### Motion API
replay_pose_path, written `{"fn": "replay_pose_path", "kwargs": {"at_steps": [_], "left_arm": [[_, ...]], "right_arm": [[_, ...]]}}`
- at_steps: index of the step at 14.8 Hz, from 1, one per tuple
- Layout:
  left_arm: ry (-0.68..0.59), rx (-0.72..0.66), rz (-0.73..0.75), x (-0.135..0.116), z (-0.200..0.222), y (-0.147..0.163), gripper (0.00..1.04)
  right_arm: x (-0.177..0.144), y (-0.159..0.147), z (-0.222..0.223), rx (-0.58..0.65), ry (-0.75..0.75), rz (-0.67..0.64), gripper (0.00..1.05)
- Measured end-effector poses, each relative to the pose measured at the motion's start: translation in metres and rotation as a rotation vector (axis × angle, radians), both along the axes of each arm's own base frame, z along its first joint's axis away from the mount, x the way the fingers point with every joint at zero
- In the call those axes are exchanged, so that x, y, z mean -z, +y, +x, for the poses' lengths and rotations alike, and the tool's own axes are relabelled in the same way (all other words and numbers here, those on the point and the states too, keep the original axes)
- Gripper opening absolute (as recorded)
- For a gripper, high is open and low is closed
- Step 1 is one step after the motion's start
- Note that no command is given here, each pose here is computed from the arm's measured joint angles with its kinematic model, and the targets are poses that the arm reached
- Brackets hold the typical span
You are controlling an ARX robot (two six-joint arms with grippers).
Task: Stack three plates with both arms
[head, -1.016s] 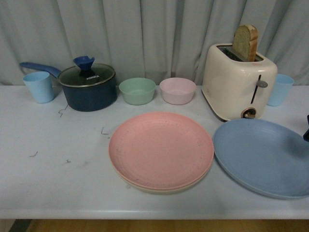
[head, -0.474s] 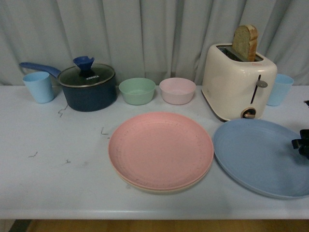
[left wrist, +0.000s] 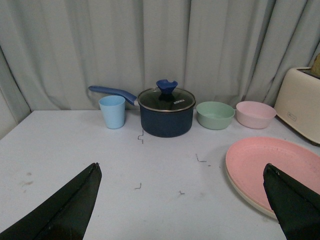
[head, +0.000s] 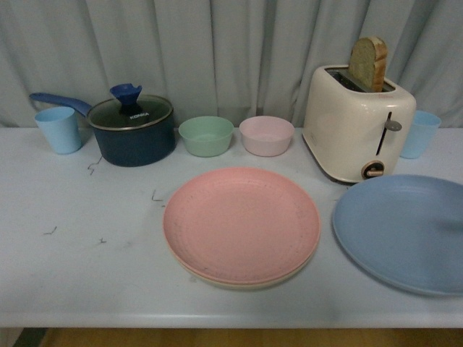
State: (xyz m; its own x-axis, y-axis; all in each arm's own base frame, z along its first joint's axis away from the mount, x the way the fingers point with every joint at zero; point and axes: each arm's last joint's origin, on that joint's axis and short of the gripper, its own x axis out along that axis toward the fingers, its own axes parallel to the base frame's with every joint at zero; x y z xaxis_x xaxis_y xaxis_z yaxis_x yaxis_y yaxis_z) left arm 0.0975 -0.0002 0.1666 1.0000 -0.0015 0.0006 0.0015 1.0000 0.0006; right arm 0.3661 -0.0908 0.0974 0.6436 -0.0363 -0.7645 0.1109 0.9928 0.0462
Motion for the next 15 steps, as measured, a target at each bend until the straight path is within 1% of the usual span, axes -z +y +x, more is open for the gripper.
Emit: {"fn": "replay_pose_path", "kwargs": {"at_steps": [2,4,6,7,8,9,11,13,15], "left_arm": [[0.0,0.0,0.0,0.0,0.0,0.0,0.98],[0.0,0.0,0.0,0.0,0.0,0.0,0.98],[0.0,0.0,0.0,0.0,0.0,0.0,0.98],[0.0,0.0,0.0,0.0,0.0,0.0,0.98],[0.0,0.0,0.0,0.0,0.0,0.0,0.98],[0.0,0.0,0.0,0.0,0.0,0.0,0.98],[0.0,0.0,0.0,0.0,0.0,0.0,0.98],[0.0,0.0,0.0,0.0,0.0,0.0,0.98],[0.0,0.0,0.0,0.0,0.0,0.0,0.98]], "right_arm": [[-0.017,-0.009,-0.031,0.02,0.02,0.044,0.03],[-0.038,-0.004,-0.051,-0.011,-0.001,0.103,0.03],[-0.077,0.02,-0.055,-0.106,-0.141,0.176,0.03],[-0.093,0.037,-0.053,-0.151,-0.204,0.207,0.03],[-0.1,0.059,-0.049,-0.211,-0.251,0.235,0.03],[-0.097,0.079,-0.044,-0.237,-0.253,0.252,0.03],[-0.074,0.12,-0.026,-0.257,-0.204,0.273,0.03],[-0.062,0.145,-0.006,-0.248,-0.199,0.284,0.03],[-0.054,0.155,0.011,-0.22,-0.188,0.3,0.03]]}}
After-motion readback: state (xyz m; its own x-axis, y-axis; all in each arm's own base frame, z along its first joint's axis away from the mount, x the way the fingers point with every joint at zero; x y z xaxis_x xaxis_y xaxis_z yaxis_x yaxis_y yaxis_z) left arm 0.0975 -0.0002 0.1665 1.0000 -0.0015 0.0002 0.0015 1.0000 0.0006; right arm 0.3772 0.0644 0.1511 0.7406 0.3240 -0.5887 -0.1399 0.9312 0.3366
